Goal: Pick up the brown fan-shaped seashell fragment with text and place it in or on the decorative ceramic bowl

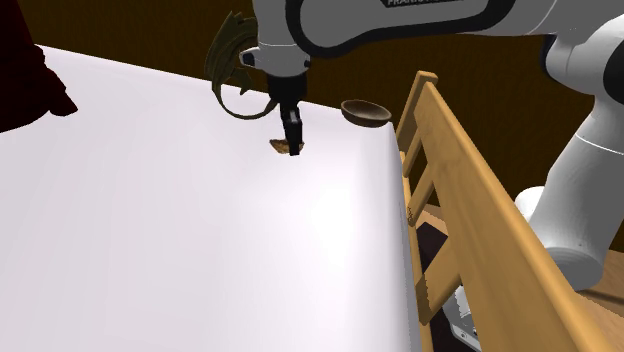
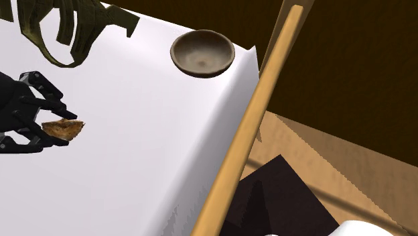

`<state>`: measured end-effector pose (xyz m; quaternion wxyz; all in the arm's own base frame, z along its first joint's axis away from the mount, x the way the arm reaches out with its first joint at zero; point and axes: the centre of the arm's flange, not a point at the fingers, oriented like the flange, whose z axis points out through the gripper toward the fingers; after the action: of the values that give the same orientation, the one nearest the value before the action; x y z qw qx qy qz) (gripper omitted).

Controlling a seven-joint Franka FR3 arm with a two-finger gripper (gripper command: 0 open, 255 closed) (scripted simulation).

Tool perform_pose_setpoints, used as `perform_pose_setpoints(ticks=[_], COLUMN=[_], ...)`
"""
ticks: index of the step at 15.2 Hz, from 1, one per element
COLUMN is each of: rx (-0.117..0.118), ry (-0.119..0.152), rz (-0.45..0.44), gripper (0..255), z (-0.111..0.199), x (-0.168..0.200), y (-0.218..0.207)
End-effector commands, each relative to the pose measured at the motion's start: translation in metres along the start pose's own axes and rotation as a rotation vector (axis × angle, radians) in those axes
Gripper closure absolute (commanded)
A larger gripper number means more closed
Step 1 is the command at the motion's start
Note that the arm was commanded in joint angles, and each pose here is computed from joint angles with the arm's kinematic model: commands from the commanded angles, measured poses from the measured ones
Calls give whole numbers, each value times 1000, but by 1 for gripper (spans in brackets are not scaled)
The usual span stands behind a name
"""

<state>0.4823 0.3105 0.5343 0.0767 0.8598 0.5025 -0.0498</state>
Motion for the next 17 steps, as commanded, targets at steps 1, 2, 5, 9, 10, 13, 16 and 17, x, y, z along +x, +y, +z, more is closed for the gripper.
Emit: perform_pose_setpoints(ticks=[1, 2, 5, 9, 10, 13, 16, 17], rx=[0, 0, 0, 0, 0, 0, 0, 0], ry=[0, 0, 0, 0, 0, 0, 0, 0], rz=[0, 0, 0, 0, 0, 0, 0, 0], gripper=[255, 255, 255, 255, 255, 255, 255, 255], z=[-11, -16, -32, -53, -58, -73, -89, -94], x=[-2, -3, -6, -9, -10, -13, -15, -16], y=[0, 1, 2, 4, 4, 6, 7, 7])
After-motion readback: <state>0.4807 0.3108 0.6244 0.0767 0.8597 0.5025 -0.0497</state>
